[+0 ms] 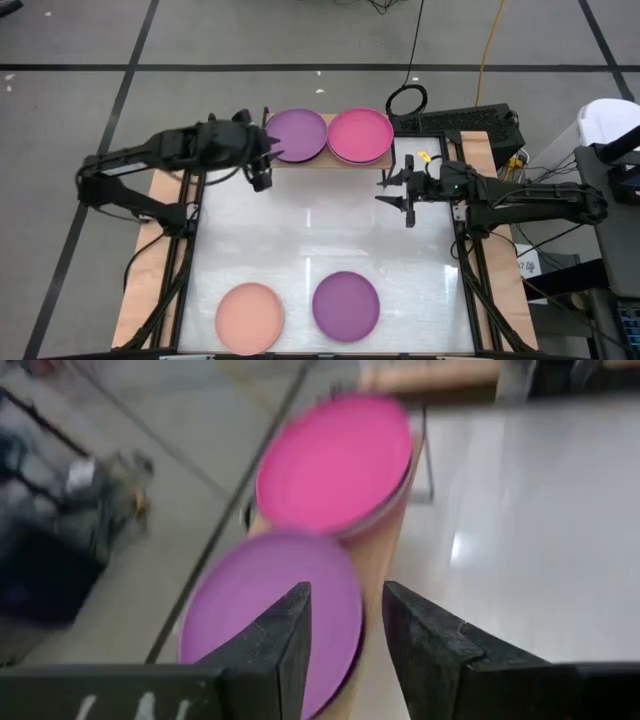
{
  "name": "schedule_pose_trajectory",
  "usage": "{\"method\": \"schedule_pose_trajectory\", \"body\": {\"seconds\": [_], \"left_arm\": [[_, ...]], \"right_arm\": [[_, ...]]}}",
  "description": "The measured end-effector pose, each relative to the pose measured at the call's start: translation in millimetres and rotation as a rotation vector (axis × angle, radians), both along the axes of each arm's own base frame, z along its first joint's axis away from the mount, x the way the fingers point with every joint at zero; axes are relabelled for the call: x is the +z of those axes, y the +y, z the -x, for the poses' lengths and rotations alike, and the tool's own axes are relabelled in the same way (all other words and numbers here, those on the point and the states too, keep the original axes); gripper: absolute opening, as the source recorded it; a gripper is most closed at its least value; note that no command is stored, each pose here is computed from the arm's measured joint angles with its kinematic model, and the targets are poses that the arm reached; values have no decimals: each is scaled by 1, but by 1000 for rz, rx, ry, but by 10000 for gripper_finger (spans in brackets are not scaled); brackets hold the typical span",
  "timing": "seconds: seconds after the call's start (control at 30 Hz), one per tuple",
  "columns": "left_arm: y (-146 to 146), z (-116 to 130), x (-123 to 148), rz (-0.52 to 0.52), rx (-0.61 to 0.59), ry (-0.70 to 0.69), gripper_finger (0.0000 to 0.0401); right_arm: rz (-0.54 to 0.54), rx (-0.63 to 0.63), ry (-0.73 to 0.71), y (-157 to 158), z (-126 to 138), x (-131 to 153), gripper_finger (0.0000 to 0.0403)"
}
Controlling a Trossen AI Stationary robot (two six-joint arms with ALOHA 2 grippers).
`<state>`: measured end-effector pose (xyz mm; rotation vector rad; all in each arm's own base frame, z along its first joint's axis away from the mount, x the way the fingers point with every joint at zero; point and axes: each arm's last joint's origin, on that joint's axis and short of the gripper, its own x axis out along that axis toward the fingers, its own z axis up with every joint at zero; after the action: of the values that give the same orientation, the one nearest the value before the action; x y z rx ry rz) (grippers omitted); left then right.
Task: Place and stack plates onto a shelf
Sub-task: Stack the top purple plate on top of the black plate on the shelf
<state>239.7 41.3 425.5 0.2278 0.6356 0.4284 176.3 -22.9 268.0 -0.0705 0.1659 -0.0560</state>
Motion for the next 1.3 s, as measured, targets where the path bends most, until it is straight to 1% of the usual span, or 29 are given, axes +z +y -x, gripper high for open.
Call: {"method": "schedule_pose_trajectory", "body": {"seconds": [0.07, 0.2, 0.27, 0.3, 0.4, 0.47, 0.6, 0.7, 0.8, 0.87, 0.93, 1.07, 1.17, 1.3], "left_arm": [[-5, 8, -5, -17, -19, -95, 131], [-9, 14, -27, -42, -35, -295, 131], [-5, 12, -41, -53, -21, -348, 131], [-1, 10, -47, -57, -5, -354, 131], [16, 3, -58, -47, 37, -299, 131], [29, -5, -60, -18, 36, -286, 131], [55, -23, -60, 36, 44, -215, 131], [76, -35, -68, 68, 93, -80, 131], [94, -47, -85, 114, 127, 80, 131], [104, -53, -95, 131, 139, 143, 131], [111, -58, -107, 149, 148, 196, 131], [121, -63, -123, 174, 169, 248, 131], [125, -64, -126, 188, 173, 255, 131], [127, -58, -129, 233, 205, 275, 131]], "right_arm": [[-3, 0, 15, 0, 0, -1, 157], [-2, 0, 13, 0, 0, -1, 157], [-1, 0, 6, 0, 0, -1, 157], [-1, 0, 3, 0, 0, 0, 157], [0, 0, -14, 0, 0, 1, 157], [2, 0, -31, 0, -1, 3, 157], [5, -1, -51, 0, -1, 5, 157], [5, 0, -50, 0, -1, 5, 157], [4, 0, -45, 0, -1, 4, 157], [2, 0, -30, 0, -1, 3, 157], [1, 0, -17, 0, 0, 2, 157], [0, 0, -1, 0, 0, 0, 157], [-2, 0, 10, 0, 0, -1, 157], [-1, 0, 10, 0, 0, -1, 157]]}}
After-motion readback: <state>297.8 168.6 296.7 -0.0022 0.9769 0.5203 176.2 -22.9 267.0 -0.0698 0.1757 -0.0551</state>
